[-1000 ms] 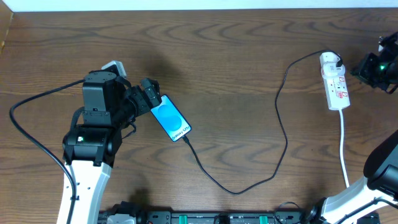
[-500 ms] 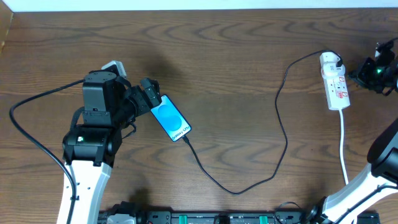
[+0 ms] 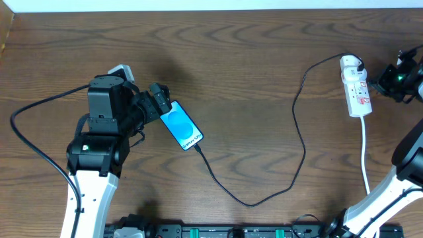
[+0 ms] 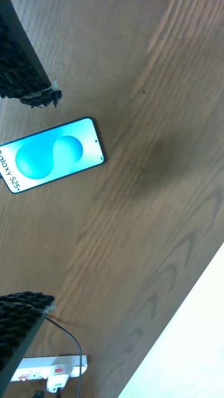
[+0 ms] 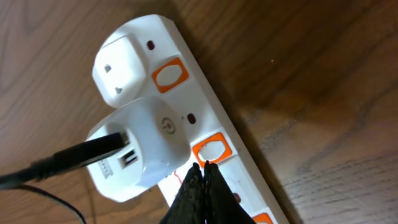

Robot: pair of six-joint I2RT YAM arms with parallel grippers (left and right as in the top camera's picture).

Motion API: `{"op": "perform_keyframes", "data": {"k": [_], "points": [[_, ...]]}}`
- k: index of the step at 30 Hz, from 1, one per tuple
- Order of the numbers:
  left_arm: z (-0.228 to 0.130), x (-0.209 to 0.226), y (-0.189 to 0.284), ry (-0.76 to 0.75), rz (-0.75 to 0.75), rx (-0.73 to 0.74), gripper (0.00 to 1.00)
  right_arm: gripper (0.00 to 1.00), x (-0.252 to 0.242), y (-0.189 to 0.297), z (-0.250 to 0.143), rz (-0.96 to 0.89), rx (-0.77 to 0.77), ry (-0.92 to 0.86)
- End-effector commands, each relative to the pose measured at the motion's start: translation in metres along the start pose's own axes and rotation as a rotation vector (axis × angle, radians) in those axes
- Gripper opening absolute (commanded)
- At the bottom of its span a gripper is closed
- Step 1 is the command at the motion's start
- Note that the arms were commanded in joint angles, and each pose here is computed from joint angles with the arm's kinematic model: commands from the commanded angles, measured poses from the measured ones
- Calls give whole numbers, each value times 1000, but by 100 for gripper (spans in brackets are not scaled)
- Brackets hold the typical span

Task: Plug charger to phone and switch on socket

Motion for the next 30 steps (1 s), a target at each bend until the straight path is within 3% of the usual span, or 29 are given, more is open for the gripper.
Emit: {"op": "perform_keyframes", "data": {"k": [1,30], "points": [[5,-4,6,-16,-11,-25,96,1,-4,-6,-1,10,5,-37],[5,-4,6,-15,-11,-25,96,1,-9,-26,-2,8,7,-80]]}}
Point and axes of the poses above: each gripper's point midway between its finger pads, its own y axis back along the fingers, its own x axis along the line the jaws close on, z = x × y, the point moved 9 cm from there along y, back along the fingers, and after that the axes turned 10 degrees about y, right-handed, at the moved point
